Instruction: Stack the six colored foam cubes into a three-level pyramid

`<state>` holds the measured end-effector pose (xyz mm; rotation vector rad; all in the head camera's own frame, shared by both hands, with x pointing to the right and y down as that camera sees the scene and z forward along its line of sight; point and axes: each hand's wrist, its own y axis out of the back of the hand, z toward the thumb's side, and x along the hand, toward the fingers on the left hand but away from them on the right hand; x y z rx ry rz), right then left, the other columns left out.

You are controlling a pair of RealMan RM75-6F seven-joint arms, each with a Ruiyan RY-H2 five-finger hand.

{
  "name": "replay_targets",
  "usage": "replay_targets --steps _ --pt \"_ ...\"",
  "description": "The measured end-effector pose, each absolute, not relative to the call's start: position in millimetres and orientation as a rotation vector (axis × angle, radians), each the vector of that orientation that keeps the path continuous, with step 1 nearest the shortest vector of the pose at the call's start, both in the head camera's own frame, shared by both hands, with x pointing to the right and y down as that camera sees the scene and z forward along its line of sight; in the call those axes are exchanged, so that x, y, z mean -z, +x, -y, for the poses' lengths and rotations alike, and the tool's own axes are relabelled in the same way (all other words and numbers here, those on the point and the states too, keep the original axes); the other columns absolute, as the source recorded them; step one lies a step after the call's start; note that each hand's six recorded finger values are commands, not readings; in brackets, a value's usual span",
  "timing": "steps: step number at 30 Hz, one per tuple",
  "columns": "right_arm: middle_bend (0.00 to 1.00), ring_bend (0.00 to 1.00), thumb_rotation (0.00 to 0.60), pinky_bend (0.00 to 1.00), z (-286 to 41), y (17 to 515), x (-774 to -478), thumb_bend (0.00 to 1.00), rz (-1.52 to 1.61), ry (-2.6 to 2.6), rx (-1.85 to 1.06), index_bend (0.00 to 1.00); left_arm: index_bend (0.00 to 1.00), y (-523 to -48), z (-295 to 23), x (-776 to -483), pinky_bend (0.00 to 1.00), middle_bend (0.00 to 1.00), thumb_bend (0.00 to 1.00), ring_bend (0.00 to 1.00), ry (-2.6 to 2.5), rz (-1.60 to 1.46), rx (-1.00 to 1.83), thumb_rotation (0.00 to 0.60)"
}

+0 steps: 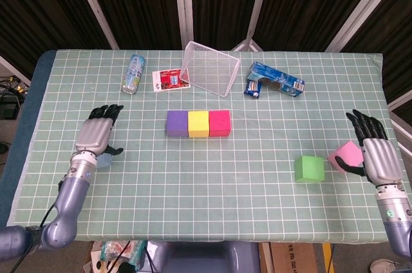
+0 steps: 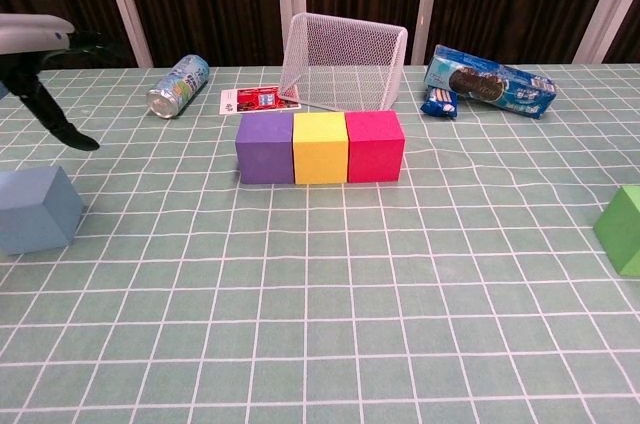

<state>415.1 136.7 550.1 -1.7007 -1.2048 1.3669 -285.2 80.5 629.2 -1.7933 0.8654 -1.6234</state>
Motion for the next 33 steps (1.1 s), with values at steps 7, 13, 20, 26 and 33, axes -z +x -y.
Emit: replay_targets --steps 7,13,20,26,33 --pt "0.0 0.0 0.6 0.0 -135 418 -548 0.26 1.237 -1.711 -1.367 0.0 0.0 -252 -64 -639 0.06 0.05 0.11 0.0 -1.772 -0.861 1.583 0.6" --pt "0.0 0.0 0.6 0.0 -136 418 -550 0.26 1.232 -1.72 -1.373 0.0 0.0 -242 -53 -644 0.06 0.06 0.15 0.0 -1.744 -0.832 1.598 0.6" --pt "0.0 0.0 0.6 0.0 -136 419 -551 0.26 1.239 -1.724 -1.379 0.0 0.0 -242 -49 -656 0.06 0.06 0.15 0.0 -1.749 -0.81 1.672 0.6" --pt "0.0 0.0 0.6 0.0 -136 419 -551 0.26 1.242 -1.726 -1.383 0.0 0.0 -237 -44 -668 0.06 0.06 0.15 0.0 -1.76 -0.789 1.697 0.6" --pt "0.0 0.0 0.6 0.0 -136 418 -552 0.26 1.241 -1.73 -1.385 0.0 0.0 -219 -41 -676 0.06 0.09 0.15 0.0 -1.794 -0.758 1.675 0.6"
